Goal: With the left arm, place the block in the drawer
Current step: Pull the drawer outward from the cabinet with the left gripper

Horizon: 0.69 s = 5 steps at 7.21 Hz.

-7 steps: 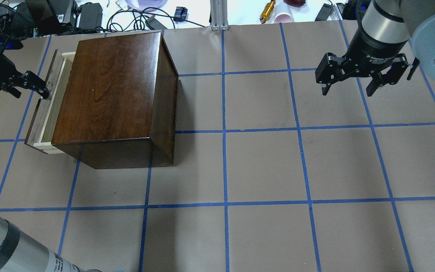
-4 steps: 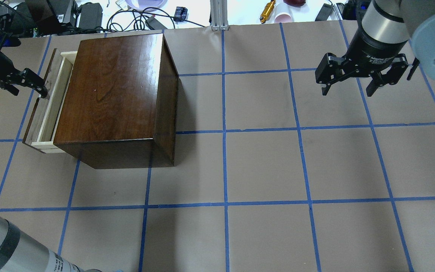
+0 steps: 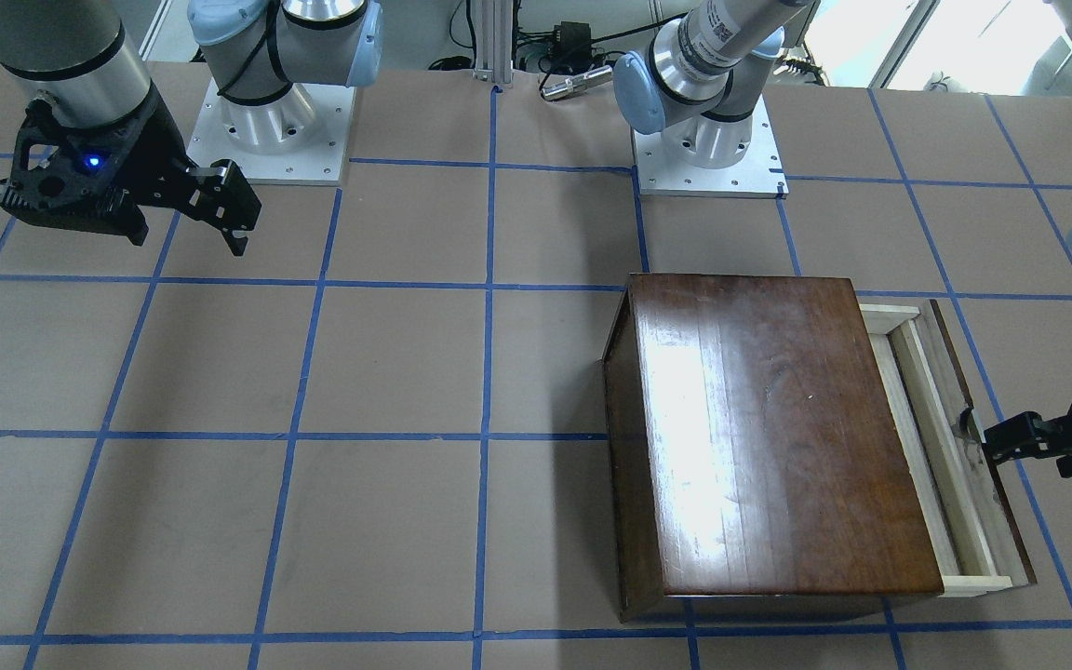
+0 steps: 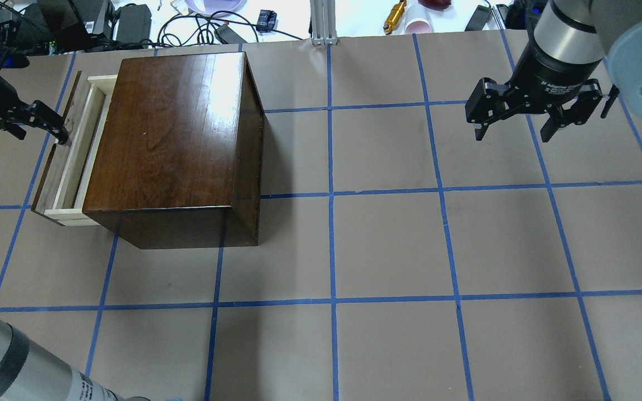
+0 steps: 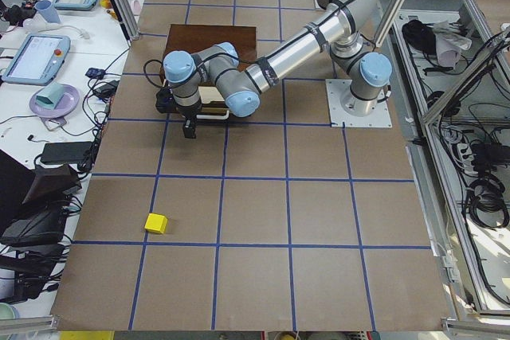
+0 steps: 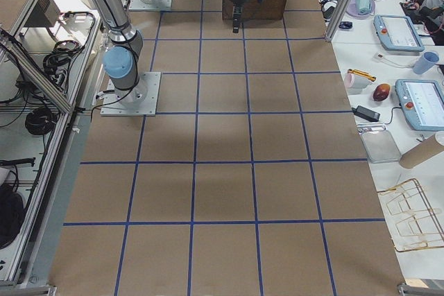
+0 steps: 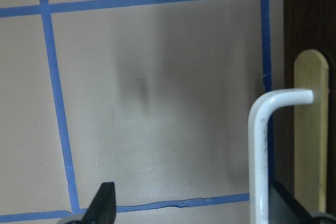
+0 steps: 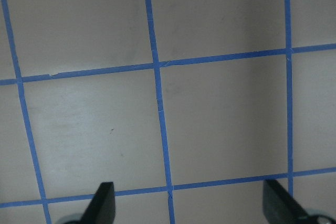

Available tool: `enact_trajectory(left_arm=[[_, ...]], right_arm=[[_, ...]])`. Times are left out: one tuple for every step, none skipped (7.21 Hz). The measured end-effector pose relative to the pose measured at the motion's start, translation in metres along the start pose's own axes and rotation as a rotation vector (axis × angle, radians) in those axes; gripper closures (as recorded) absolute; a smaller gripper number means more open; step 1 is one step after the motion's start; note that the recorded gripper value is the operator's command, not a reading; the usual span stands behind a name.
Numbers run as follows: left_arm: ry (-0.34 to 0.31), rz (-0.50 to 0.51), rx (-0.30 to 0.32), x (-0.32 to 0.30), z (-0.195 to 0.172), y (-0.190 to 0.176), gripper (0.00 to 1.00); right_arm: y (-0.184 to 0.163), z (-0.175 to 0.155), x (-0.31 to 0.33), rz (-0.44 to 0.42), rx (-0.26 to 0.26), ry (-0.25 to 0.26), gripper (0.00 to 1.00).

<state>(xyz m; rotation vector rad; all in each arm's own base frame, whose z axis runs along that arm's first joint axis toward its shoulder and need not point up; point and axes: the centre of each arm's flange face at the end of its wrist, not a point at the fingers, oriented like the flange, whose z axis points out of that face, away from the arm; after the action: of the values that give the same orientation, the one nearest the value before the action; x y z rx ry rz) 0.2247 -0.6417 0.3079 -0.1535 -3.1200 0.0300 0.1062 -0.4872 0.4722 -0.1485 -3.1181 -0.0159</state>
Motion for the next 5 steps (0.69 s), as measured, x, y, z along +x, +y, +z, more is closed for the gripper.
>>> enact_trajectory(left_arm=[[-0.007,0.006,-0.005,-0.0017,-0.0001,0.0007,0.00],[-0.011,0.008,-0.007,-0.0034,-0.0001,0.0014,0.00],[-0.016,0.011,-0.008,-0.0049,-0.0008,0.0014,0.00],[-0.024,0.018,-0.009,-0.0066,-0.0025,0.0009,0.00],[-0.033,0.025,-0.010,-0.0083,-0.0043,0.0002,0.00]], right_arm=[[0.0000,0.0000,0.0000,0.000,0.000,0.000,0.00],[0.0000,0.0000,0.0000,0.000,0.000,0.000,0.00],[0.0000,0.0001,0.0000,0.000,0.000,0.000,0.00],[0.0000,0.0002,0.0000,0.000,0.000,0.000,0.00],[0.0000,0.0002,0.0000,0.000,0.000,0.000,0.00]])
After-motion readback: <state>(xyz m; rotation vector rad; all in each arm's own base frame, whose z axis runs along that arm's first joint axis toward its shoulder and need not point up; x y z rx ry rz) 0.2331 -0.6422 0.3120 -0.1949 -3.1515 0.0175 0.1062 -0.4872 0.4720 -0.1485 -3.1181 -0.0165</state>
